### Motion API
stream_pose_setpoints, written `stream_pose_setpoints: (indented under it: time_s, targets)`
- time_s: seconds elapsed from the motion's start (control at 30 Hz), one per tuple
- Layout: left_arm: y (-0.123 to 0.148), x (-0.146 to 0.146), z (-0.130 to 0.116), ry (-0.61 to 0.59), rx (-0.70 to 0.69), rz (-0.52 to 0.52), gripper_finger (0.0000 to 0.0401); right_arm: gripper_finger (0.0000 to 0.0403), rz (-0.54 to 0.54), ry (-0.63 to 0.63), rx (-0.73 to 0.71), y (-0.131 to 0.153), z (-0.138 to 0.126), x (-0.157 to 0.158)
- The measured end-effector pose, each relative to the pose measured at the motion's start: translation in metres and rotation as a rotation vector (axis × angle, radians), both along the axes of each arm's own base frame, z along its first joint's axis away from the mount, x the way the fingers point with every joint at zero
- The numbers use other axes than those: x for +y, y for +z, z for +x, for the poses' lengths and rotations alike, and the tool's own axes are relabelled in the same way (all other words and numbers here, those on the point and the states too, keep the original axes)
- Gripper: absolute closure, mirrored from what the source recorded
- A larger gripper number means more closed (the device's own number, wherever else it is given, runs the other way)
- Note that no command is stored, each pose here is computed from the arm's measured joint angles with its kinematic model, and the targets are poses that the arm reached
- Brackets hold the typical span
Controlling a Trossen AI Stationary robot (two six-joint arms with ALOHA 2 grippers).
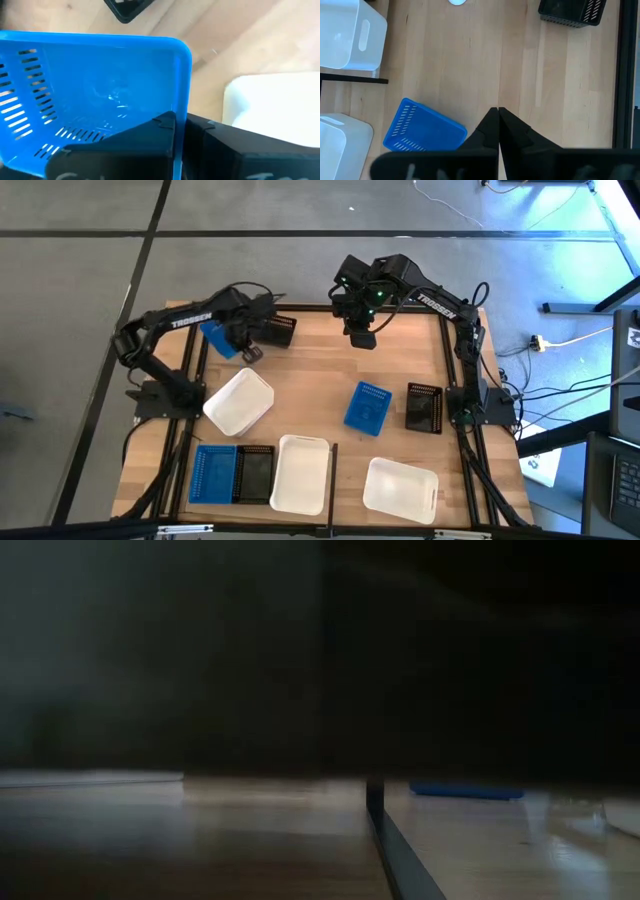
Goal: Stack baskets on shelf by color
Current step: Stack the left blue bin on top of the blue bin on the shelf
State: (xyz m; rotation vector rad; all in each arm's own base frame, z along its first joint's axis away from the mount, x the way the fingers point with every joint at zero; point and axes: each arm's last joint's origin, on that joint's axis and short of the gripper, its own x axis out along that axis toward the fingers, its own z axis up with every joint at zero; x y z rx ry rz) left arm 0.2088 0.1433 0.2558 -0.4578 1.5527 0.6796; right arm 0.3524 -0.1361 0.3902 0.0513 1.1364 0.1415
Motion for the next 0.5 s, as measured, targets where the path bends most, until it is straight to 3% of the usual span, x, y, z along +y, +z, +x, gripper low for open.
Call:
stream_pose_setpoints:
  time_s: [0.23, 0.37, 0.5]
  targets:
    - [0.058, -0.050, 0.001, -0.222, -0.041, 0.032, 0.0401, 0.0402, 0.000, 0.000, 0.000, 0.000, 0.000, 0.000]
    - [0.087, -0.082, -0.008, -0.269, -0.098, 0.051, 0.0401, 0.0402, 0.000, 0.000, 0.001, 0.000, 0.000, 0.000]
    - [0.112, -0.116, -0.020, -0.335, -0.258, 0.008, 0.0401, 0.0402, 0.000, 0.000, 0.001, 0.000, 0.000, 0.000]
